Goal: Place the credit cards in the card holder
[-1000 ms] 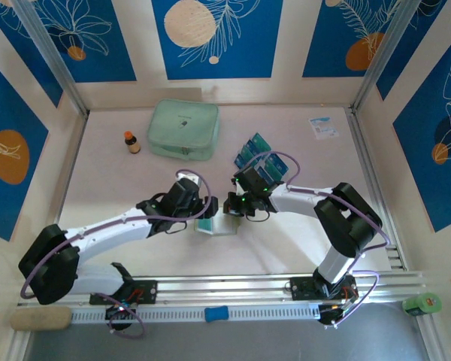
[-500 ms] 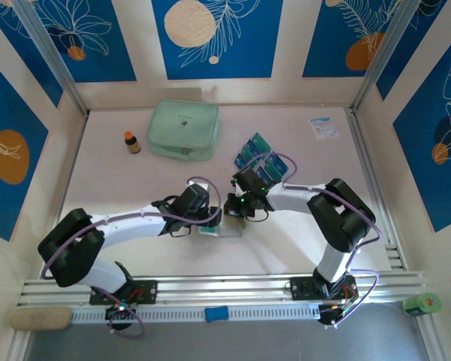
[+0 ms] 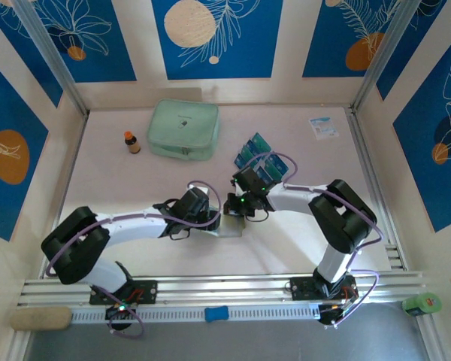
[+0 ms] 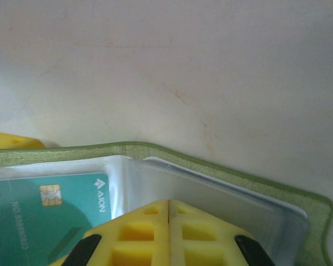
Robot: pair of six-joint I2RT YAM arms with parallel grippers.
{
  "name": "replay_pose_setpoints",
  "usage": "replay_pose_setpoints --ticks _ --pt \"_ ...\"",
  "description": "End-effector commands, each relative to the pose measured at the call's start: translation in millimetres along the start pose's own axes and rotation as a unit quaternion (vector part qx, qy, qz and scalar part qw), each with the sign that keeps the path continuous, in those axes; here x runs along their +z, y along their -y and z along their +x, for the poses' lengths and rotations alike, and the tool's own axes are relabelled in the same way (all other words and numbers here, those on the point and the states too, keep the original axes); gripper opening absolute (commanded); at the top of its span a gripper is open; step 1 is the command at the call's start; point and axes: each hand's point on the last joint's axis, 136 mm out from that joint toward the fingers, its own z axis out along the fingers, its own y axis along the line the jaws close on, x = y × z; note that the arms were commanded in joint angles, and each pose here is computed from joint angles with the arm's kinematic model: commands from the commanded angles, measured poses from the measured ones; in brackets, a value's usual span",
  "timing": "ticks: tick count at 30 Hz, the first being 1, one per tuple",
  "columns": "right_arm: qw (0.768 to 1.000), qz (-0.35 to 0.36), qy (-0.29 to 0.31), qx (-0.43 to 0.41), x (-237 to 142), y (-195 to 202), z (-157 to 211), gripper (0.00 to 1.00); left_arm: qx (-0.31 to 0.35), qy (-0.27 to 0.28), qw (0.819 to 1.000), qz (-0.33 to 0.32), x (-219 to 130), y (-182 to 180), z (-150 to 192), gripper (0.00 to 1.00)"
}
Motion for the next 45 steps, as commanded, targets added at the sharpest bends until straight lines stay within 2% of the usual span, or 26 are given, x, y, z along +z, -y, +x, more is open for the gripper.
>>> replay_pose_setpoints --ticks 1,14,22,28,41,45 --pt "1.0 0.008 0.012 -0.013 -17.4 0.8 -2.0 0.0 0.012 -0.011 1.0 0.008 4.1 2.8 9.0 0.86" --pt "0.998 0.053 -0.017 -0.003 -3.9 34.9 15.2 0.0 0.015 0.008 0.999 0.035 1.1 13.2 0.5 0.88" --pt "0.999 0.024 -0.04 0.003 16.2 18.7 26.9 0.0 0.012 0.015 0.998 0.056 2.9 18.5 1.8 0.89" --pt "0.999 0.021 -0.038 0.003 19.5 12.6 27.4 0.0 0.012 0.009 0.999 0.045 5.8 12.7 7.9 0.89" --pt "1.0 -0.015 -0.016 0.003 -0.8 -6.7 12.2 0.0 0.015 -0.006 0.999 0.039 15.2 4.8 23.1 0.67" --pt "1.0 -0.023 0.004 0.001 -14.9 -12.8 5.1 0.09 0.016 -0.008 0.999 0.039 16.3 4.1 25.5 0.64"
